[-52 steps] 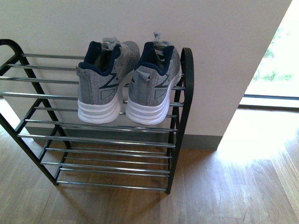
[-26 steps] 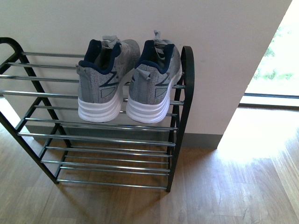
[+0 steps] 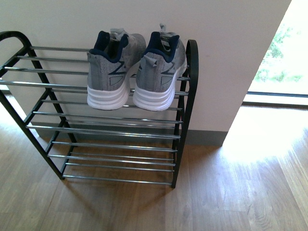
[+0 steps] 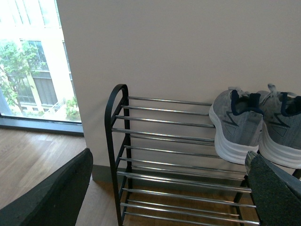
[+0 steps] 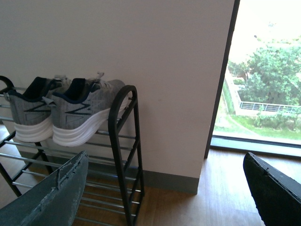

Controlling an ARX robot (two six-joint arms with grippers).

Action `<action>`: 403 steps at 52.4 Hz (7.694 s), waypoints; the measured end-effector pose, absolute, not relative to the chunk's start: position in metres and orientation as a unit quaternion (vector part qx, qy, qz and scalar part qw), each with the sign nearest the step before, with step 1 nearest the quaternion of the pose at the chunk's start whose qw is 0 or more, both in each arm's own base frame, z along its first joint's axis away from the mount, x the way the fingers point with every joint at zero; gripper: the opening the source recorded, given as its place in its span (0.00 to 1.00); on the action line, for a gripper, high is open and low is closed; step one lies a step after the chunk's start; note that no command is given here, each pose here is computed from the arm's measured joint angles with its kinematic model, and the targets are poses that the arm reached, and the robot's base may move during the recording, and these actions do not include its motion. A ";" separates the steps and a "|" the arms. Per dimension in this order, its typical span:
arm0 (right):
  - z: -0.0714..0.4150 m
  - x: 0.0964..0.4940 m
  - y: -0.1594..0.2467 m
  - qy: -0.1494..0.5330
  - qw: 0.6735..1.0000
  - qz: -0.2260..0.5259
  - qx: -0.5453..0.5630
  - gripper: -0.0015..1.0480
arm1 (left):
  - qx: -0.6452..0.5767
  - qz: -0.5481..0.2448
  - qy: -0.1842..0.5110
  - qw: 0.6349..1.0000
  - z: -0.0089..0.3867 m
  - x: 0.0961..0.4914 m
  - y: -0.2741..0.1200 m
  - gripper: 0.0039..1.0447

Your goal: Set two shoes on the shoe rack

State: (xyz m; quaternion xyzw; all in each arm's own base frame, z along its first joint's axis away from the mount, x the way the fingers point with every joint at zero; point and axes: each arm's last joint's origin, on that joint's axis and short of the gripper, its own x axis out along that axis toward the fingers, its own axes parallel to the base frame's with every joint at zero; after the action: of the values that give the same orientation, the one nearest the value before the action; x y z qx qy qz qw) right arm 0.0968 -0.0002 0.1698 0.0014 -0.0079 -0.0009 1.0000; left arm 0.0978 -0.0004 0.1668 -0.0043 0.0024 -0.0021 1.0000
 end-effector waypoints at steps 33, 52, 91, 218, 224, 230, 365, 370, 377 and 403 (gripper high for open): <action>0.170 0.097 0.000 -0.008 1.000 -0.001 0.001 0.91 | -0.004 -0.002 0.002 1.000 0.167 0.098 0.000 0.91; 0.170 0.097 0.000 -0.008 1.000 -0.001 0.001 0.91 | -0.004 -0.002 0.002 1.000 0.167 0.098 0.000 0.91; 0.170 0.097 0.000 -0.009 1.000 -0.001 0.001 0.91 | -0.004 -0.002 0.002 1.000 0.167 0.098 0.000 0.91; 0.170 0.097 0.000 -0.007 1.000 -0.001 0.001 0.91 | -0.004 -0.001 0.001 1.000 0.167 0.098 0.000 0.91; 0.170 0.097 0.000 -0.007 1.000 0.000 0.001 0.91 | -0.004 -0.001 0.001 1.000 0.167 0.098 0.000 0.91; 0.170 0.097 0.000 -0.007 1.000 0.000 0.001 0.91 | -0.004 -0.001 0.001 1.000 0.167 0.098 0.000 0.91; 0.170 0.097 0.000 -0.007 1.000 0.001 0.001 0.91 | -0.004 0.000 0.001 1.000 0.167 0.098 0.000 0.91; 0.170 0.097 0.000 -0.007 1.000 0.000 0.001 0.91 | -0.004 -0.001 0.001 1.000 0.167 0.098 0.000 0.91; 0.170 0.097 0.000 -0.007 1.000 0.000 0.001 0.91 | -0.004 -0.001 0.001 1.000 0.167 0.098 0.000 0.91; 0.170 0.097 0.000 -0.007 1.000 0.000 0.001 0.91 | -0.004 -0.001 0.001 1.000 0.167 0.098 0.000 0.91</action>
State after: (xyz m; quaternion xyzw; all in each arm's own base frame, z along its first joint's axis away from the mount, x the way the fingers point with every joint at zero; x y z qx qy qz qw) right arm 0.0967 -0.0001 0.1697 0.0014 -0.0072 -0.0004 1.0000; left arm 0.0978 -0.0002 0.1669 -0.0037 0.0014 -0.0011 1.0000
